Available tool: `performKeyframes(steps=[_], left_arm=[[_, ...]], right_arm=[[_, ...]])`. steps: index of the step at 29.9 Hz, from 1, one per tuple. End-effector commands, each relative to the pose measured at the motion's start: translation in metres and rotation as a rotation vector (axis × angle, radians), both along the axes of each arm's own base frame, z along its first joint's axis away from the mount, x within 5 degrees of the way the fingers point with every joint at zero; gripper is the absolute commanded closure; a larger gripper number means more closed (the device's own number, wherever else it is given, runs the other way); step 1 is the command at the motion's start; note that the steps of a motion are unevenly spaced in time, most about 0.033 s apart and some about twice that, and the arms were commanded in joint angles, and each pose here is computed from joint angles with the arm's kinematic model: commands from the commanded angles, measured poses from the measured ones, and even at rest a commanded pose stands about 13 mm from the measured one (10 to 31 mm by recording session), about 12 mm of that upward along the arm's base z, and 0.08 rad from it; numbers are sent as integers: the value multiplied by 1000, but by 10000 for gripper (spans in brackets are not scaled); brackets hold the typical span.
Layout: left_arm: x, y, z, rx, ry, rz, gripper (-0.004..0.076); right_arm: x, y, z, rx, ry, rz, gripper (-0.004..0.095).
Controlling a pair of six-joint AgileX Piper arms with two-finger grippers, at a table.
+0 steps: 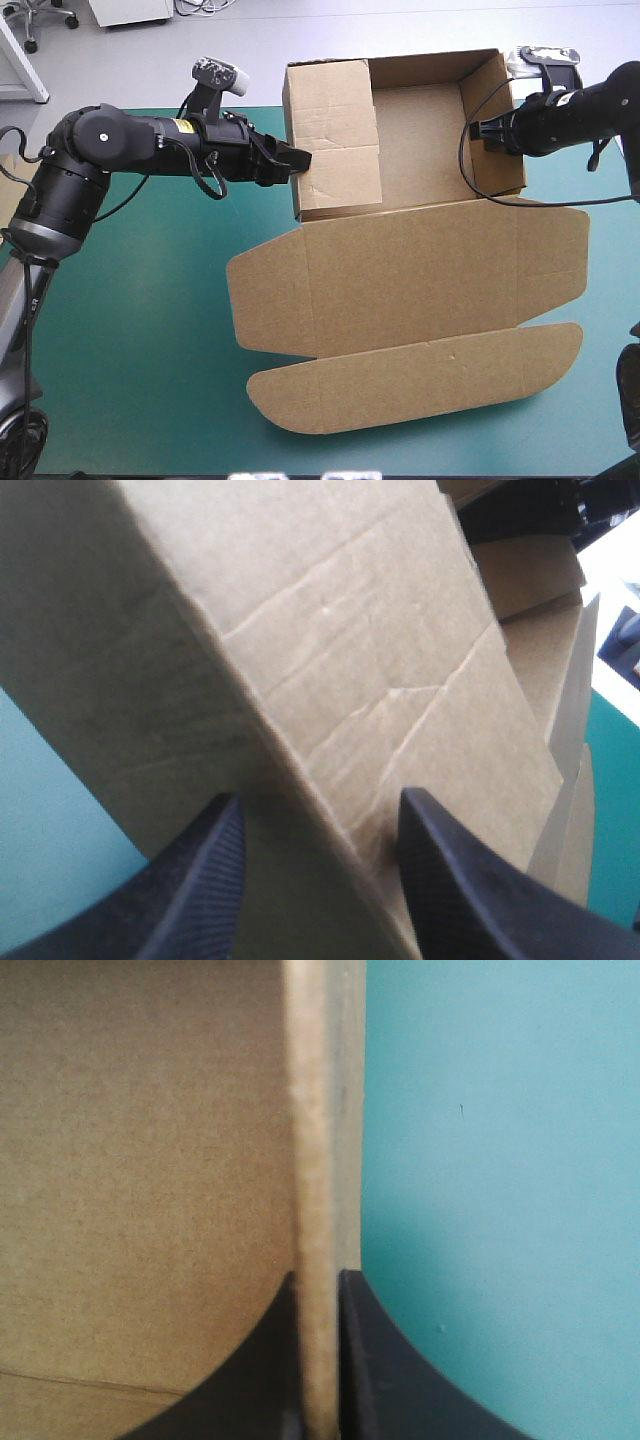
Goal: Fold the box
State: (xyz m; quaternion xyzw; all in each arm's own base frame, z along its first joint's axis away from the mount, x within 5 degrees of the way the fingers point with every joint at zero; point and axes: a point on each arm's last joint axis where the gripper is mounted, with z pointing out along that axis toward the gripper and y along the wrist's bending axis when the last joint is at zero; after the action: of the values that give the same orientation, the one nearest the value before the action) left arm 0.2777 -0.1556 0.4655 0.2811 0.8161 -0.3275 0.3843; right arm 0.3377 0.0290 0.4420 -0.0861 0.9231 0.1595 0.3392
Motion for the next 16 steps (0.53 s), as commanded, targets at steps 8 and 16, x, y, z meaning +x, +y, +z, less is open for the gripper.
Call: performKeyframes(steps=[8, 16], left_arm=[[-16, -11, 21, 27, -144, 62, 377], [-19, -21, 17, 134, -197, 134, 377]], right_arm=[[-16, 7, 23, 83, -62, 19, 924], [-16, 7, 23, 83, -62, 19, 925]])
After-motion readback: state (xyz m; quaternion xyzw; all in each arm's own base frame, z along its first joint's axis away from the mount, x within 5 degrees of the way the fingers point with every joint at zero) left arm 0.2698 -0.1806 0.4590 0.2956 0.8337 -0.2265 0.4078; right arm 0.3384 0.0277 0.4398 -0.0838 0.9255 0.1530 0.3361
